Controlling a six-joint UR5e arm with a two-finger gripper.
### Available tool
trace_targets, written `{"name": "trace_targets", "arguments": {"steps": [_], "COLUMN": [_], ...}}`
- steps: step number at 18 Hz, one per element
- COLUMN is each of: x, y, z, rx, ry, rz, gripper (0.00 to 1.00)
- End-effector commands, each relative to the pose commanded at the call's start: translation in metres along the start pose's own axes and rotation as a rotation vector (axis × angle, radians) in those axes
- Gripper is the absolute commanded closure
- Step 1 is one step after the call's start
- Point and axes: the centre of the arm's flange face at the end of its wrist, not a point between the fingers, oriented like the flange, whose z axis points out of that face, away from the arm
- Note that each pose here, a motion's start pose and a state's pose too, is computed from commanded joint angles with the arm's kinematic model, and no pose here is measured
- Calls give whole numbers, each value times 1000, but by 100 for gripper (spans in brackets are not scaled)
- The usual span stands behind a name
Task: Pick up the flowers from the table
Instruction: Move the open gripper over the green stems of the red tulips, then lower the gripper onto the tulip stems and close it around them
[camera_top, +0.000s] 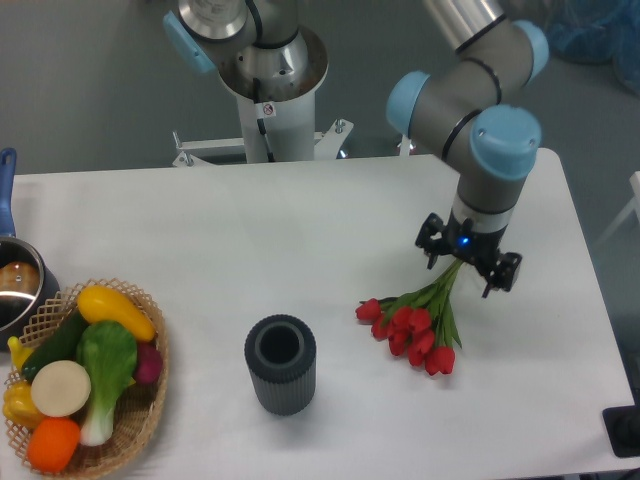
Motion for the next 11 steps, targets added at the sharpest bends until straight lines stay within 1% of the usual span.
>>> {"name": "trace_targets", "arguments": {"steps": [2,4,6,10,11], "x": [-2,0,5,14,12], "y": [0,-1,-9,-15,-16], "z": [11,13,22,39,39], "rx": [-4,-5,-8,-16,-14], "ry": [15,21,36,66,61], "rz": [-1,2,14,-16,-15], "gripper": [0,0,0,0,0]}}
